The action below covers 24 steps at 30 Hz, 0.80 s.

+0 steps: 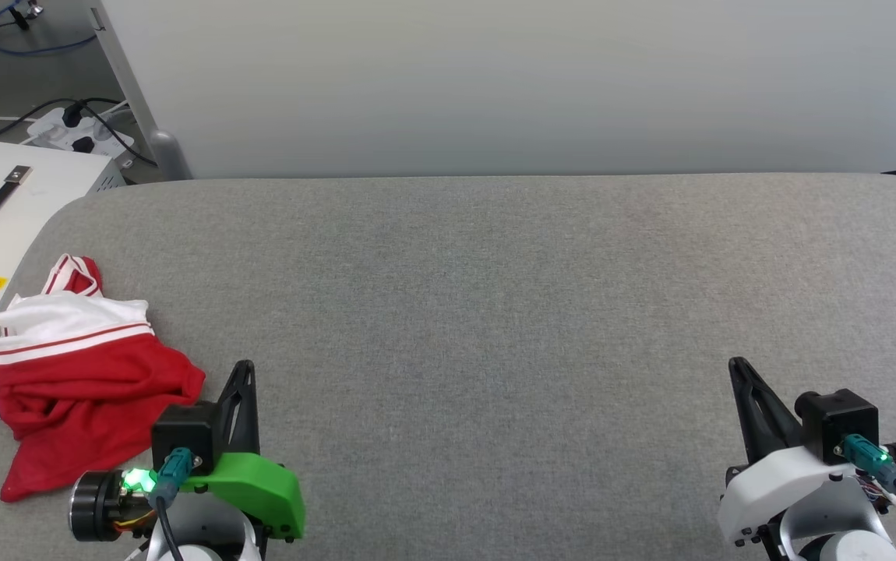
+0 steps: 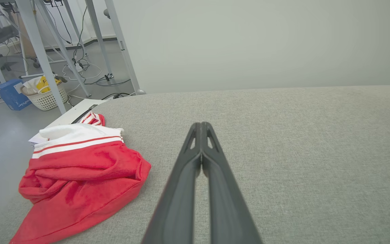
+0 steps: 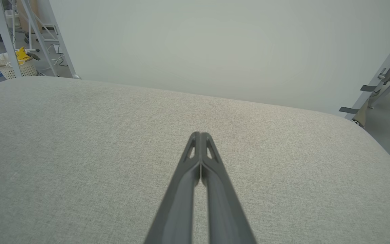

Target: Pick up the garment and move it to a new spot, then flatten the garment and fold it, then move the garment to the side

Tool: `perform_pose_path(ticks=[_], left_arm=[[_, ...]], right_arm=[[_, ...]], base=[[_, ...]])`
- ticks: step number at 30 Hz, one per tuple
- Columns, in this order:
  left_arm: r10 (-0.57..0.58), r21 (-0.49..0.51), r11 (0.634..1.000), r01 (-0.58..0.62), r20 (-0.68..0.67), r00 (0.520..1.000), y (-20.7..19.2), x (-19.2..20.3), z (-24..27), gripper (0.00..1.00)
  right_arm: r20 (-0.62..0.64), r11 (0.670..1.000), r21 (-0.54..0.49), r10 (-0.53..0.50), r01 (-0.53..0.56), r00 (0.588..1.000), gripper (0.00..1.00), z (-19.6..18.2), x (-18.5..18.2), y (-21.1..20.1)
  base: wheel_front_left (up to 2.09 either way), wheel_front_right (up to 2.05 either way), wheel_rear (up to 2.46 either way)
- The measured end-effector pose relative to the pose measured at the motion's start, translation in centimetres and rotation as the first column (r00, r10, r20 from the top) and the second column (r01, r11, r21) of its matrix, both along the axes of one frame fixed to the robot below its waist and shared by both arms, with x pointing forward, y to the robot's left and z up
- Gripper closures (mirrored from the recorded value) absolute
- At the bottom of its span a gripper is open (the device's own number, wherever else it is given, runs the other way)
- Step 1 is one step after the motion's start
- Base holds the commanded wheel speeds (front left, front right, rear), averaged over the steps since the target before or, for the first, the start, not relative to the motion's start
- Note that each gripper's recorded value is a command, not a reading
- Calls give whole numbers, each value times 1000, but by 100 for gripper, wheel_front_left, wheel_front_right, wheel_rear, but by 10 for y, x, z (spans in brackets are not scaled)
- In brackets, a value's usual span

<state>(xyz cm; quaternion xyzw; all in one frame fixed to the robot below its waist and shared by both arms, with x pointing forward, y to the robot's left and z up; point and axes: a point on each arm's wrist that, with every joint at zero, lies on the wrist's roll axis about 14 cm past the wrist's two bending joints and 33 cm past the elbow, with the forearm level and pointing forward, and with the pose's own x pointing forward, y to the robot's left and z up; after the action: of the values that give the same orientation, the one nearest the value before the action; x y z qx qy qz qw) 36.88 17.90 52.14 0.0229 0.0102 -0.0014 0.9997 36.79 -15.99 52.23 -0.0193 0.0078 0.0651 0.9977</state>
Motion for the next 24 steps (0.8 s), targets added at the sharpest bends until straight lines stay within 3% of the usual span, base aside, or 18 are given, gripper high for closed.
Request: perform_pose_path(ticks=[24], left_arm=[[0,0,1000,0,0,1000,0,0,0,100]], right_arm=[[0,1000,0,0,0,1000,100,0,0,0]], base=[[0,0,0]])
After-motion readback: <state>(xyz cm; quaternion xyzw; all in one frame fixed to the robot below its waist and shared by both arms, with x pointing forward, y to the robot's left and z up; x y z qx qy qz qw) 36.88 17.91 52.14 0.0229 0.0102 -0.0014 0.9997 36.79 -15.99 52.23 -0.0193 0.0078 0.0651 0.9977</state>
